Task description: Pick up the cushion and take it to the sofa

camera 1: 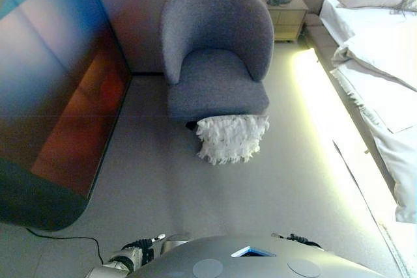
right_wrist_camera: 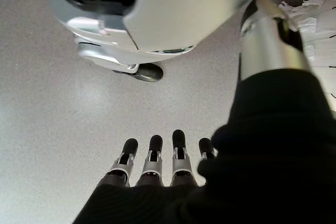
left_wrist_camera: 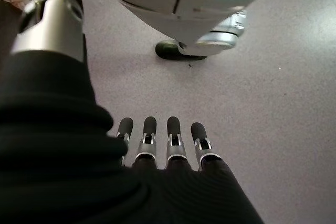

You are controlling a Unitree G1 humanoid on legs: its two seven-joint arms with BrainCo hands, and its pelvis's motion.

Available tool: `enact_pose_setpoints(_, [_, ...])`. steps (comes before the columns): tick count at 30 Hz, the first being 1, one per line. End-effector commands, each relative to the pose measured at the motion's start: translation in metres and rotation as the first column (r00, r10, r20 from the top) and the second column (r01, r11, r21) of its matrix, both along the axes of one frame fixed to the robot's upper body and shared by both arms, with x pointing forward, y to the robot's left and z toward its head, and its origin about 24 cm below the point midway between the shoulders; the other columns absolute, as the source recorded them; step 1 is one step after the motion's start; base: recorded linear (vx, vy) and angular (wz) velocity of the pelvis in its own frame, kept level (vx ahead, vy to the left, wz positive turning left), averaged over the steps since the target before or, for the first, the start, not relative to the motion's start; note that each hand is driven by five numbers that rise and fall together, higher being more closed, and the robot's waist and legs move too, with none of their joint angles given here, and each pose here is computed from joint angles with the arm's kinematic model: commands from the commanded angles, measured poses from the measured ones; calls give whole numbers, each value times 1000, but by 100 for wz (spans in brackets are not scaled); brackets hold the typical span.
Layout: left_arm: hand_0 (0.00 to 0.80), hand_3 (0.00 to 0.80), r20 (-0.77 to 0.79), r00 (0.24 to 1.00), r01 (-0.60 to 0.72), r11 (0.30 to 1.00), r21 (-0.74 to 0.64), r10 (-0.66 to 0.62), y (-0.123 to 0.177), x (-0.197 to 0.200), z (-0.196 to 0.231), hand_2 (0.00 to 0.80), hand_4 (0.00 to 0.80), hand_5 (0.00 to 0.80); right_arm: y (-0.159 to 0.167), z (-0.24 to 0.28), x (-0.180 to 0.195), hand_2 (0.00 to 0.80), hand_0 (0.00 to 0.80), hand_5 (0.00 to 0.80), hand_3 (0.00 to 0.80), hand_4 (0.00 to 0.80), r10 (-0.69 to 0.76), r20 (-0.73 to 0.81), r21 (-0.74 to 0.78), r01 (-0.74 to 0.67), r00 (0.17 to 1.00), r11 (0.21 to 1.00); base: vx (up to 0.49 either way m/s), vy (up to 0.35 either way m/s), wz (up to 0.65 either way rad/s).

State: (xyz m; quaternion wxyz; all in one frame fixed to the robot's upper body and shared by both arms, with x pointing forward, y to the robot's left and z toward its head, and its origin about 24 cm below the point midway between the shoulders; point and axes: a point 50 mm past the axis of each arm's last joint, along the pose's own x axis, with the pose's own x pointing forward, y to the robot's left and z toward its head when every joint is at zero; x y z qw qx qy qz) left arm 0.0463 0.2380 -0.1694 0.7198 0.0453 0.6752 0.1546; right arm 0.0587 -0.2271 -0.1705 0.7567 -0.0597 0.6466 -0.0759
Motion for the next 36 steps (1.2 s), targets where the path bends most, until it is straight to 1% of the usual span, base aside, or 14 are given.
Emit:
enact_pose_setpoints(1, [0,0,52,997,-47,999,-26,49,-8,15,0,0,0,0,-14,6,20,0,0,0,0,0,53,14,-51,-52,999,997,18,-33,-26])
enact_pose_setpoints(5, [0,0,53,996,-68,997,-22,69,-9,8,-1,0,0,0,-20,8,22,0,0,0,0,0,28,28,-87,-25,999,996,172,46,-15])
enact_pose_setpoints(10, [0,0,28,997,-69,997,-34,70,-10,-4,-3,0,0,0,-18,7,18,0,0,0,0,0,25,19,-106,-23,999,994,369,53,-23])
enact_pose_setpoints(14, [0,0,-3,996,-92,994,-50,92,-10,-19,-4,0,0,0,-17,5,10,0,0,0,0,0,27,-12,-109,-28,1000,994,456,53,13])
enact_pose_setpoints(18, [0,0,-22,989,-146,987,-73,144,-13,-29,-5,0,0,0,-16,4,1,0,0,0,0,0,30,-46,-113,-35,998,993,641,110,-6])
enact_pose_setpoints(23, [0,0,-32,985,-171,982,-84,169,-16,-32,-6,0,0,0,-19,4,-4,0,0,0,0,0,16,-69,-141,-26,997,990,665,220,-23])
enact_pose_setpoints(25, [0,0,-13,987,-162,984,-78,162,-8,-30,-4,0,0,0,-17,3,-11,0,0,0,0,0,-79,-61,-141,70,995,988,921,290,-52])
enact_pose_setpoints(26, [0,0,0,988,-155,985,-77,155,-5,-29,-4,0,0,0,-16,2,-15,0,0,0,0,0,-82,-78,-131,71,994,989,937,204,-59])
enact_pose_setpoints(27, [0,0,34,987,-152,986,-75,154,0,-23,-2,0,0,0,-12,0,-24,0,0,0,0,0,-35,-100,-111,24,994,994,771,129,-59])
enact_pose_setpoints(29, [0,0,70,987,-144,988,-58,148,5,-15,-1,0,0,0,-7,-1,-27,0,0,0,0,0,19,-76,-110,-28,997,994,614,74,-22])
enact_pose_setpoints(32, [0,0,100,994,-38,999,-31,41,14,7,4,0,0,0,-5,1,-8,0,0,0,0,0,-34,54,-131,40,998,991,442,-6,17])
enact_pose_setpoints(33, [0,0,107,994,-3,1000,-20,5,17,16,6,0,0,0,-7,3,4,0,0,0,0,0,-37,99,-130,50,994,990,399,-42,43])
enact_pose_setpoints(35, [0,0,123,992,-18,1000,-12,19,19,26,8,0,0,0,-10,6,16,0,0,0,0,0,-38,141,-115,54,989,992,330,-18,42])
enact_pose_setpoints(36, [0,0,123,992,-18,1000,-13,20,19,26,8,0,0,0,-10,6,17,0,0,0,0,0,-38,142,-115,55,989,992,311,-1,8])
